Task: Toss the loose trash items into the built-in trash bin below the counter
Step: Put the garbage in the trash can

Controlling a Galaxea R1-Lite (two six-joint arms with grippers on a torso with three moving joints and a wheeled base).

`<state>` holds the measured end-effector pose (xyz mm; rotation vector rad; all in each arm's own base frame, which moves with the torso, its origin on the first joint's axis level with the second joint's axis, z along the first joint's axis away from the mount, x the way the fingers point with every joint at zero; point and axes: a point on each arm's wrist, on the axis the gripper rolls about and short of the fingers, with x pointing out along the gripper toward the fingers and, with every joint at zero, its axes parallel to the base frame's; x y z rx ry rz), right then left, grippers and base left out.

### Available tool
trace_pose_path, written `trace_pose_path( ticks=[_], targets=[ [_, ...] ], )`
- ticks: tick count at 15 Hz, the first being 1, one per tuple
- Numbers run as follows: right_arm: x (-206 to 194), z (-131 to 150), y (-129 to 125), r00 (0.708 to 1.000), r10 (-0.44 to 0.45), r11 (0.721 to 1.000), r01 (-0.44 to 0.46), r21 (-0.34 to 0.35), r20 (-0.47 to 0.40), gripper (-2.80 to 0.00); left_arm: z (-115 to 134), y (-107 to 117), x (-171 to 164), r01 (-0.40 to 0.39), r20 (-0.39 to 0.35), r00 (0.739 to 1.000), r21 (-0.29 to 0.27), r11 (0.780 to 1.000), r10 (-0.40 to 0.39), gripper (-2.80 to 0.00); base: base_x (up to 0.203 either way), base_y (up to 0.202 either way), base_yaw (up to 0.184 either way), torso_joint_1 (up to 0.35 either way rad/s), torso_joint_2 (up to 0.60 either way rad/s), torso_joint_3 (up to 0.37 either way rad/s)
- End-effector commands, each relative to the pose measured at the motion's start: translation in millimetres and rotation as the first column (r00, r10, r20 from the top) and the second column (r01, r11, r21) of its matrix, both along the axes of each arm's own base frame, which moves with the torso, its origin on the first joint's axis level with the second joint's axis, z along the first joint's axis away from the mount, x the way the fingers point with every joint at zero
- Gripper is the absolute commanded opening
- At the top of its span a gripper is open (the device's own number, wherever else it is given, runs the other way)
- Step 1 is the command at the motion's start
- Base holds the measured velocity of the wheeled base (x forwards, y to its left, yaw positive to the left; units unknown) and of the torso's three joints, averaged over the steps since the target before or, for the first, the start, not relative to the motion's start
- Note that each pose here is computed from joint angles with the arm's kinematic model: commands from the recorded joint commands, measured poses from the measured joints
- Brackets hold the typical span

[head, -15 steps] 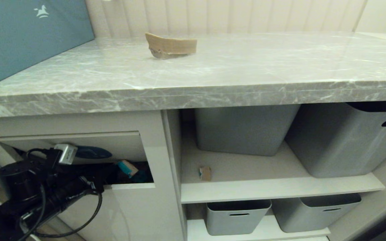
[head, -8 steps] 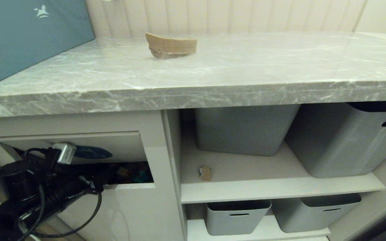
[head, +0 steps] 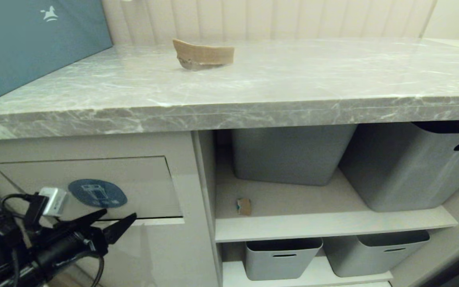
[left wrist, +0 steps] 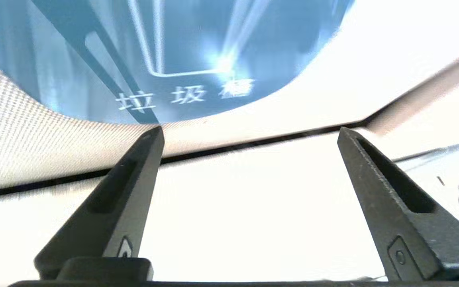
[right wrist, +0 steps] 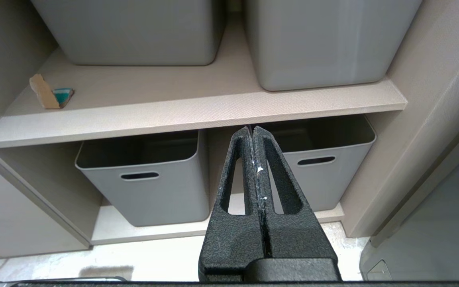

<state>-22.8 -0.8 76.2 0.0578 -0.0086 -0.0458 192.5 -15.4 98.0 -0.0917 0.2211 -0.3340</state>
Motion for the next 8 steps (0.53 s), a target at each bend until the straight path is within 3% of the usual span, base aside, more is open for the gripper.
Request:
trace_pose_path(
  ticks=[1,5,8],
  targets=[
    [0,0,0,1.000,0.000,1.000,0.000,0.001,-0.003,-2.80,17,1,-19,0.008,0.088,0.996,-0.004,1.000,-0.007,-2.80,0.000,0.000,0.000,0.000,0.00,0.000],
    [0,0,0,1.000,-0.001,1.000,0.001,0.001,-0.003,-2.80,44,-2,-57,0.076,0.212,0.975,-0.004,0.997,-0.073,-2.80,0.000,0.000,0.000,0.000,0.00,0.000],
    [0,0,0,1.000,-0.001,1.000,0.001,0.001,-0.003,-2.80,64,-5,-85,0.149,0.327,0.934,0.003,0.989,-0.142,-2.80,0.000,0.000,0.000,0.000,0.00,0.000]
  ],
)
